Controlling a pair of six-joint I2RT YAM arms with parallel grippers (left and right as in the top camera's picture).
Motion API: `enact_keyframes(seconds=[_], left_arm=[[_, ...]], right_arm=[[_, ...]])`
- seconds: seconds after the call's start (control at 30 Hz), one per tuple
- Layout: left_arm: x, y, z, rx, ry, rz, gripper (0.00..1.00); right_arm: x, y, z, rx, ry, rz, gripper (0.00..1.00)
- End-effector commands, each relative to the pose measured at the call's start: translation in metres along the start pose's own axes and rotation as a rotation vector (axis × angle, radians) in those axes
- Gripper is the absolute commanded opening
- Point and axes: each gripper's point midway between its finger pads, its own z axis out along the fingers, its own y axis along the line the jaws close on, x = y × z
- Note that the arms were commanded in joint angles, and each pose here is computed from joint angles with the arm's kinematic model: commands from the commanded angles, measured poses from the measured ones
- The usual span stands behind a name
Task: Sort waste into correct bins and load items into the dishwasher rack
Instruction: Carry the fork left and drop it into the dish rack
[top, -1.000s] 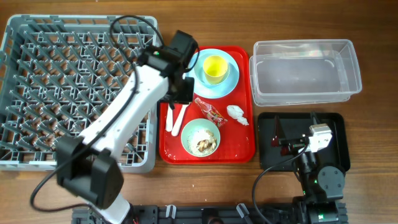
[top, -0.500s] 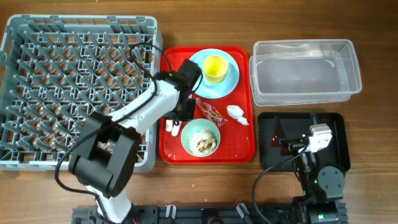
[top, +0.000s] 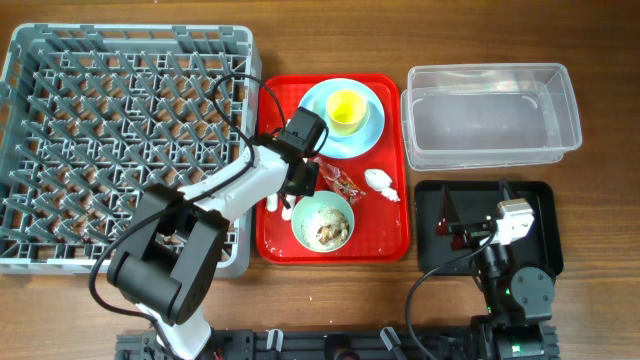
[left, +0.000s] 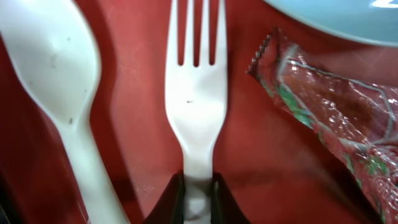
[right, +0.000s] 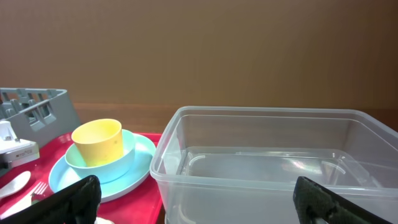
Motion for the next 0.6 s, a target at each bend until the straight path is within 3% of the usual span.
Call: enact_keyframes(seconds=[0.0,0.2,0.57], left_arm=[[0.019,0.008,0.015,-0.048,0.057,0.012,0.04],[-0.011,0.024,-0.004,-0.156,-0.041,0.008,0.04],[-0.054,0.063,-0.163,-0.281,-0.377,0.006,0.04]], right_arm=[[-0.001,0.0,0.0,-0.004,-0.004,-0.006,1.0],[-0.001,0.0,0.0,-0.004,-0.004,-0.006,1.0],[-0.001,0.0,0.0,-0.004,-0.004,-0.006,1.0]])
